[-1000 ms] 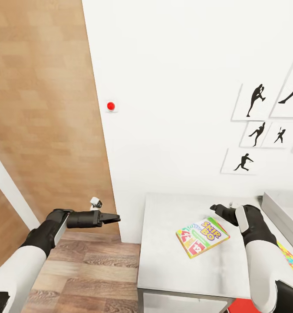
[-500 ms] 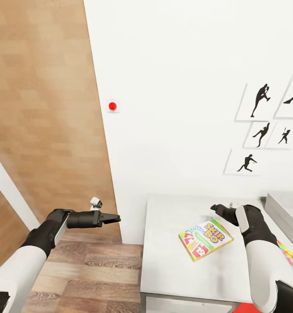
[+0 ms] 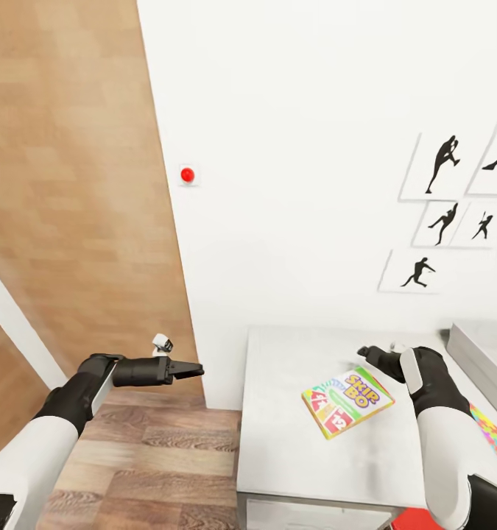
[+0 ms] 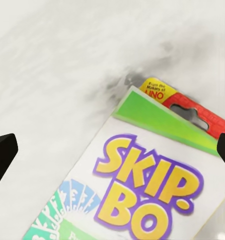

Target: Put all the toys in the child's room - the three board games (two on the bed and one on the table), the two jigsaw puzzles on the table, and the tennis ball on the table - inside the toy box on the table in the child's room.

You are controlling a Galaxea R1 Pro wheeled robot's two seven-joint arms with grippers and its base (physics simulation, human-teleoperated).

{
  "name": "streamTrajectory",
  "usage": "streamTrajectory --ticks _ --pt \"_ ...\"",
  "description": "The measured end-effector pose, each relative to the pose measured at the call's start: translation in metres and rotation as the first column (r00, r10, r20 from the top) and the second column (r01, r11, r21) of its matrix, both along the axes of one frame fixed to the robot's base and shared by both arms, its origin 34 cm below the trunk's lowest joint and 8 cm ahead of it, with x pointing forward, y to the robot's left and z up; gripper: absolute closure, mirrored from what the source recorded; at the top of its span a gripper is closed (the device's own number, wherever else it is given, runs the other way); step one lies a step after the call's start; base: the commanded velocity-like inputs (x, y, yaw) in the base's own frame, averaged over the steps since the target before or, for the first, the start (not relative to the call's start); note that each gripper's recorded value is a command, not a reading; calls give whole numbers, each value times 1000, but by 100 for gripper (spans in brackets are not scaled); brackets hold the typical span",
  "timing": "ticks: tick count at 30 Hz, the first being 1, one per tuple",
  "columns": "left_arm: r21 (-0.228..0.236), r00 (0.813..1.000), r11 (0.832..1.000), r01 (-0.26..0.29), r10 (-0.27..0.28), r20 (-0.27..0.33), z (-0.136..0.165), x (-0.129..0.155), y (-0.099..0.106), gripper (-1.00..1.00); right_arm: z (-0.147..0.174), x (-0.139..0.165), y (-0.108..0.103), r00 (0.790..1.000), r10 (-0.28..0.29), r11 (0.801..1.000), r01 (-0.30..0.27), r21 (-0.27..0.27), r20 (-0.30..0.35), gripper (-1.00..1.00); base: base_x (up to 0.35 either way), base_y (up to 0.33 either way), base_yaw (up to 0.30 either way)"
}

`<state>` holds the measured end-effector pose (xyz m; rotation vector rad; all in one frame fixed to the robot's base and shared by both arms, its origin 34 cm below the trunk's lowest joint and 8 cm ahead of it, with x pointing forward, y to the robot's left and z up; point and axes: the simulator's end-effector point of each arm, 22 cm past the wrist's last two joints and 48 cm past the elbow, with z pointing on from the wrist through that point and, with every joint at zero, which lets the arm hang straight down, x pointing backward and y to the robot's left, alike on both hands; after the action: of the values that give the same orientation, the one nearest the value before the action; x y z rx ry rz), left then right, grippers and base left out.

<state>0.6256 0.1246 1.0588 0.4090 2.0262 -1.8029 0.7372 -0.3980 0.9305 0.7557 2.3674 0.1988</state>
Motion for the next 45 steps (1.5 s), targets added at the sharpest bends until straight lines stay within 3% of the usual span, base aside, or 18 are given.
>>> streamTrajectory --ticks 15,45 --pt "1 1000 1000 0 0 -20 -11 1 -1 -100 -12 -1 -1 1000 0 1000 0 -4 -19 -100 22 -6 -106" --pt "3 1000 1000 -2 2 -29 -15 2 -1 -100 -12 1 -3 1000 -2 1000 2 -15 -13 -100 46 13 -5"
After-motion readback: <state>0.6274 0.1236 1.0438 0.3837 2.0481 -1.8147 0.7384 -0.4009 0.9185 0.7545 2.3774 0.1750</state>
